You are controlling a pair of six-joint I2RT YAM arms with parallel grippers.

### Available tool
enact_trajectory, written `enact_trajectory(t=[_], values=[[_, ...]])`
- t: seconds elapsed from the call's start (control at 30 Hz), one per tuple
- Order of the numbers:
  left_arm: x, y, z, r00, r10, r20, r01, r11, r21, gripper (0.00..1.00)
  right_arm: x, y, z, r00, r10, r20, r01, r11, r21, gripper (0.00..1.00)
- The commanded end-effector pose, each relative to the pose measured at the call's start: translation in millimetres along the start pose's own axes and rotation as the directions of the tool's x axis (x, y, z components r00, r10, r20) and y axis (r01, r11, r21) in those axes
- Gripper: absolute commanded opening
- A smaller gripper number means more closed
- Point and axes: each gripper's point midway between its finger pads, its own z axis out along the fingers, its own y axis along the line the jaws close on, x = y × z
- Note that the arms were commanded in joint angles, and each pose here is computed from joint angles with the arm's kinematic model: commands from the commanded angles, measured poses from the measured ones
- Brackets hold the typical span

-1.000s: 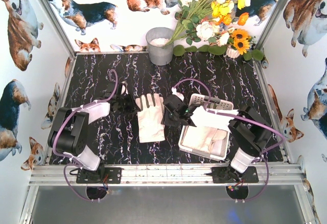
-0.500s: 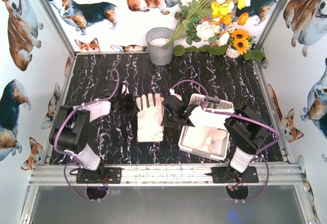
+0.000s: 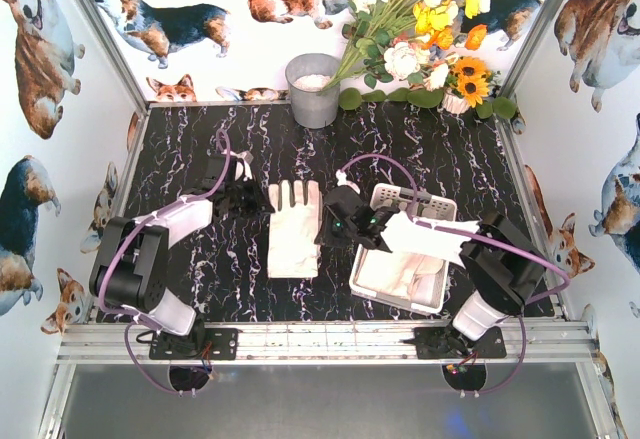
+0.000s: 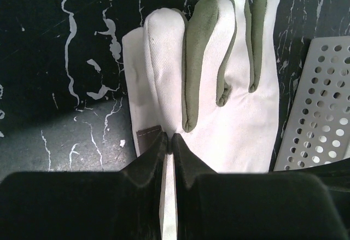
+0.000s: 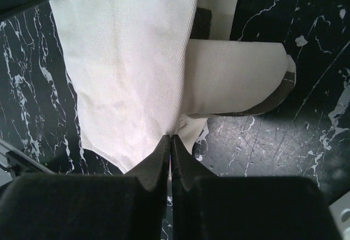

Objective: Put the gloves into the storage basket
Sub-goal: Pair the glove with the glove.

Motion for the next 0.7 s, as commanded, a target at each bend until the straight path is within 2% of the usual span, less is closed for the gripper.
enact_trajectory(t=[0.0, 0.47, 0.5, 0.53, 0.6, 0.67], values=[[-5, -7, -1, 0.999, 0.039, 0.016, -0.040, 0.998, 0.045, 0.00, -5, 13, -10, 0.999, -0.016, 0.034, 0.017, 0.998, -0.057, 0.00], [8, 7, 12, 0.999, 0.012, -0.051, -0.012, 1.000, -0.003, 0.01, 9, -3, 3, 0.999, -0.035, -0.005, 0.035, 0.999, 0.014, 0.00], [8, 7, 12, 0.999, 0.014, -0.051, -0.014, 1.000, -0.005, 0.03, 8, -2, 1, 0.999, -0.035, -0.001, 0.035, 0.999, 0.015, 0.04], [7, 7, 10, 0.999, 0.017, -0.049, -0.017, 1.000, -0.009, 0.06, 4, 0, -2, 0.999, -0.038, 0.007, 0.038, 0.999, 0.013, 0.13], [4, 6, 6, 0.999, 0.026, -0.035, -0.027, 0.999, -0.019, 0.17, -2, 3, -11, 0.999, -0.049, 0.021, 0.049, 0.999, 0.014, 0.30], [1, 5, 0, 0.999, 0.034, -0.022, -0.035, 0.999, -0.031, 0.26, -10, 5, -19, 0.998, -0.058, 0.032, 0.057, 0.998, 0.018, 0.40]])
